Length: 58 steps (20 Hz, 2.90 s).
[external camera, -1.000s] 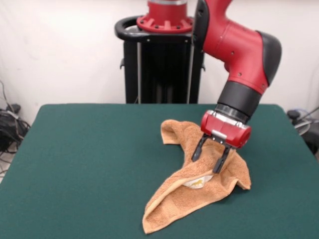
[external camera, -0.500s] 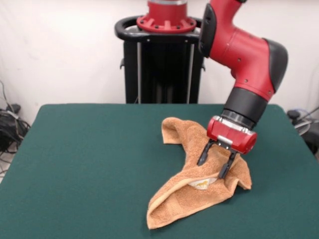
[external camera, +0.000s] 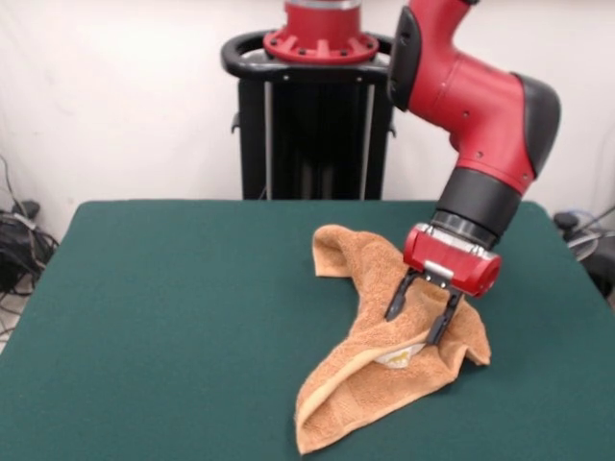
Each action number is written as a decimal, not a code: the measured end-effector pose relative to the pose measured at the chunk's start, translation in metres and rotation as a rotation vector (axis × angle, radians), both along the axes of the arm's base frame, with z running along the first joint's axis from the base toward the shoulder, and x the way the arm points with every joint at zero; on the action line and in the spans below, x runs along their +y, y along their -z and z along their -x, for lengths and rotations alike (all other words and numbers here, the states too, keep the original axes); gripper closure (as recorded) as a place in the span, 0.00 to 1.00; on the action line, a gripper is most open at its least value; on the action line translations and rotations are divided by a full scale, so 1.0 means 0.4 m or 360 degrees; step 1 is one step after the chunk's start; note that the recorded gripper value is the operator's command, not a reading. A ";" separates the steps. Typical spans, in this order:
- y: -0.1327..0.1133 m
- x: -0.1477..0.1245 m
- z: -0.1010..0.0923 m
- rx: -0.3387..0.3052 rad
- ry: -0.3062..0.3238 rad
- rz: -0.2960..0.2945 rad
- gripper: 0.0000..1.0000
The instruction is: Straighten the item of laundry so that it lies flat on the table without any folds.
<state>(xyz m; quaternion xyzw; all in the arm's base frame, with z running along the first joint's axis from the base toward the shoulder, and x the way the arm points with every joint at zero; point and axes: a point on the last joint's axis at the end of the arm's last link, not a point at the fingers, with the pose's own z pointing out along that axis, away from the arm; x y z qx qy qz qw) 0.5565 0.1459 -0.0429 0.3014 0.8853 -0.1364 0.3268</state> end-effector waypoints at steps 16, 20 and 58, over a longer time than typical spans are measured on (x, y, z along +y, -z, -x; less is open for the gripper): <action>-0.011 0.019 -0.008 -0.0035 0.0040 -0.0007 1.00; -0.011 0.027 -0.007 -0.0053 0.0067 0.0003 1.00; 0.019 0.036 -0.008 -0.0072 0.0122 0.0016 1.00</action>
